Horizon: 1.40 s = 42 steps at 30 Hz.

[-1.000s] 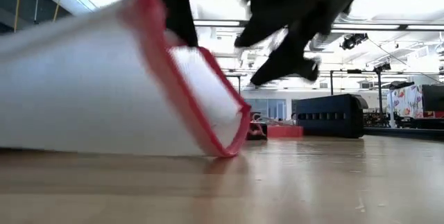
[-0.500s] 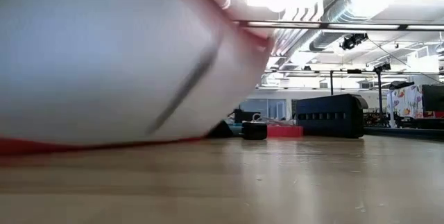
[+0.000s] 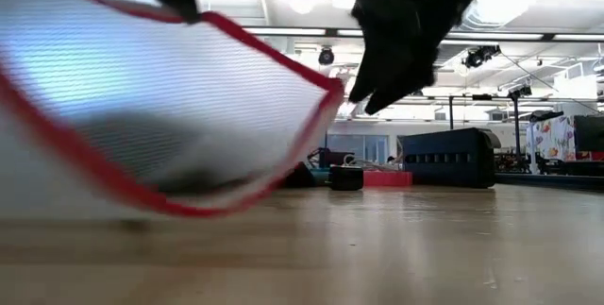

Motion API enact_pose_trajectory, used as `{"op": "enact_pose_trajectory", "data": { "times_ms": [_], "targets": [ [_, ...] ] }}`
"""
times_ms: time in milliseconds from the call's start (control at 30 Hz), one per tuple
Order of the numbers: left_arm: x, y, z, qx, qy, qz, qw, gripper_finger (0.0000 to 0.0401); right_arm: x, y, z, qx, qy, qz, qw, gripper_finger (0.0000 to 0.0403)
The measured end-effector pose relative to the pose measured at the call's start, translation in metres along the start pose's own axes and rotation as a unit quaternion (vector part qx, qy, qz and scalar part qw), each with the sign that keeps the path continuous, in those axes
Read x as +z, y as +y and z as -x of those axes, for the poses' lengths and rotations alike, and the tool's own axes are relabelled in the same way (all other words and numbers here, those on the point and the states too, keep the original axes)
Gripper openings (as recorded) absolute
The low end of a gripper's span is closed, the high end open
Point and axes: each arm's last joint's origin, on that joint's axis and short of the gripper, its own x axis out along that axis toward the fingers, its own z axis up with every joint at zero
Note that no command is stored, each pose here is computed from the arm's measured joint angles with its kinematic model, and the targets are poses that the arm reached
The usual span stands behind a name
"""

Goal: Unpack backpack
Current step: Put the black charger adapter into the transparent pink zip bag

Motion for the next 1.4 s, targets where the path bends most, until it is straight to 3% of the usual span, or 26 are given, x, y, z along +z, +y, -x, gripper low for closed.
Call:
{"op": "enact_pose_trajectory", "data": {
  "times_ms": [100, 267, 433, 600, 933, 1067, 1200, 1400],
  "targets": [
    [-0.003, 0.001, 0.001, 0.007, 0.006, -0.005, 1.0, 0.0, 0.011, -0.021, -0.007, 0.032, 0.014, 0.093, 0.995, 0.0247],
    [-0.003, 0.0, 0.001, 0.011, -0.002, -0.005, 1.0, 0.0, 0.027, -0.053, -0.017, 0.075, 0.005, 0.248, 0.966, 0.0247],
    [-0.001, 0.002, 0.0, 0.016, -0.007, -0.008, 1.0, 0.0, 0.023, -0.075, -0.045, 0.131, 0.039, 0.295, 0.946, 0.0247],
    [0.0, 0.002, 0.0, 0.017, -0.007, -0.007, 1.0, 0.0, 0.013, -0.08, -0.074, 0.099, 0.069, 0.333, 0.935, 0.0243],
    [0.006, 0.005, -0.003, 0.019, -0.01, 0.0, 1.0, 0.0, 0.004, -0.083, -0.098, 0.071, 0.088, 0.329, 0.937, 0.0184],
    [0.009, 0.007, -0.005, 0.018, -0.012, 0.006, 1.0, 0.0, 0.002, -0.082, -0.095, 0.063, 0.106, 0.256, 0.959, 0.0141],
    [0.01, 0.007, -0.006, 0.019, -0.012, 0.009, 1.0, 0.0, -0.001, -0.076, -0.081, 0.074, 0.132, 0.19, 0.97, 0.0119],
    [0.012, 0.008, -0.006, 0.025, -0.025, 0.042, 0.998, 0.0, 0.007, -0.041, -0.031, 0.137, 0.091, 0.166, 0.972, 0.0119]
  ]
}}
